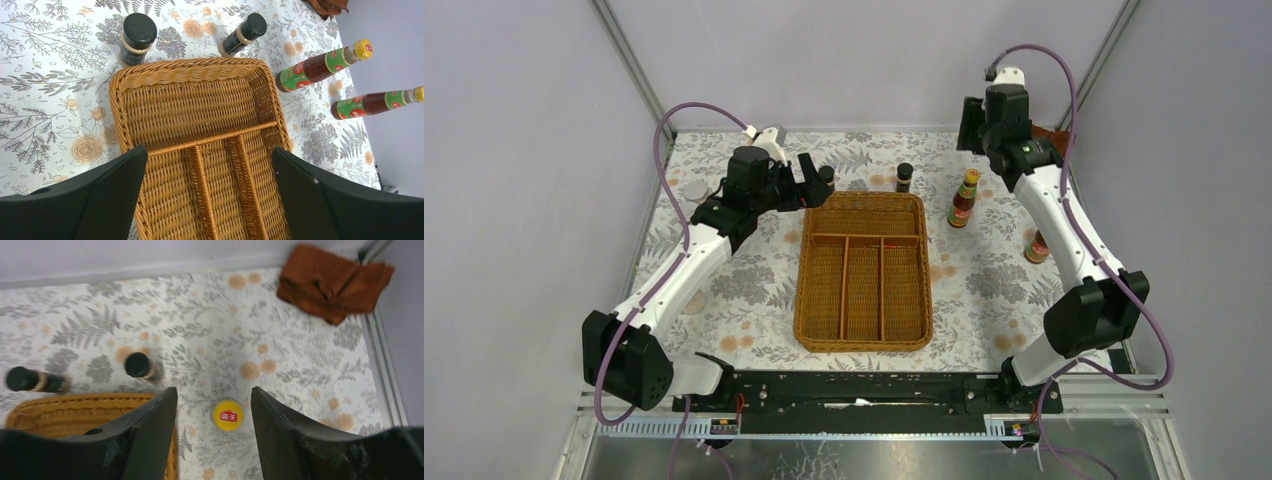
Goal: Organize the condiment bottles
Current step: Pick up the bottle from the center of the board.
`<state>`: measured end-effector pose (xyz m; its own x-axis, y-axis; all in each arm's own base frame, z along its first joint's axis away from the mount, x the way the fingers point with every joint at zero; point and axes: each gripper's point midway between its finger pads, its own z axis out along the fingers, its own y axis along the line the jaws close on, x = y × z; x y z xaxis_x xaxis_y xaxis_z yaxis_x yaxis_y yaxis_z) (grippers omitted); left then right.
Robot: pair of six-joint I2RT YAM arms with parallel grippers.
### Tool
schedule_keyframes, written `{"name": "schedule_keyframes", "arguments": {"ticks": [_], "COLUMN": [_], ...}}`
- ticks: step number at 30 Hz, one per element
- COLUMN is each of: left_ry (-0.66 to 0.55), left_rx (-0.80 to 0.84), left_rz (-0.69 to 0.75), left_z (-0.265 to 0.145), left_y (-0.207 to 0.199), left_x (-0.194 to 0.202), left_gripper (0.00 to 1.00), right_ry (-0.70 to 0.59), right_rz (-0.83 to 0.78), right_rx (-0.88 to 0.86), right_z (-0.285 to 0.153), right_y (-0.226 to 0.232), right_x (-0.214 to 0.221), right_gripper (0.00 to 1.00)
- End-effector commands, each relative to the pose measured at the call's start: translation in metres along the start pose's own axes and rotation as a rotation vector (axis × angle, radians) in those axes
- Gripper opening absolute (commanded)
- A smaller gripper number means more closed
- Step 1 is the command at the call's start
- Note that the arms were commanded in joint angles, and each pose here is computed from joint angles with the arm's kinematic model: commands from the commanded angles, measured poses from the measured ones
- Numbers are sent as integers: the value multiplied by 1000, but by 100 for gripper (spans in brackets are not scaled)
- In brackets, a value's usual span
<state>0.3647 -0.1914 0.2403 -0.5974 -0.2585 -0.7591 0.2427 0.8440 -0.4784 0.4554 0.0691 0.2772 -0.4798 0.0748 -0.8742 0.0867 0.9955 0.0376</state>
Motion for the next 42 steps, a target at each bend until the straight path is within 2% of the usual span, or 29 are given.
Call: {"name": "schedule_keyframes", "arguments": {"ticks": [1, 6, 15, 21, 42], "left_ry": [-48, -56, -47, -41, -18], "left_rx": [42, 37, 9, 0, -18], "left_rz": [13, 12, 11, 12, 8], "left_z": [0, -1, 0, 3, 10], "left_y": [-14, -14, -8, -6, 1], "left_x": [-18, -21, -17, -16, -8], "left_gripper": [98, 98, 98, 98, 98], "right_ry": [-32, 12, 134, 186, 315], "right_rz": [-124, -147, -156, -153, -158], "right_rx": [-117, -221, -318, -342, -399], "right_z": [-17, -3, 43, 66, 99], "right_y": [37, 72, 113, 124, 150], "right_x": [-33, -33, 11, 32, 82], "right_gripper": [63, 63, 63, 64, 68]}}
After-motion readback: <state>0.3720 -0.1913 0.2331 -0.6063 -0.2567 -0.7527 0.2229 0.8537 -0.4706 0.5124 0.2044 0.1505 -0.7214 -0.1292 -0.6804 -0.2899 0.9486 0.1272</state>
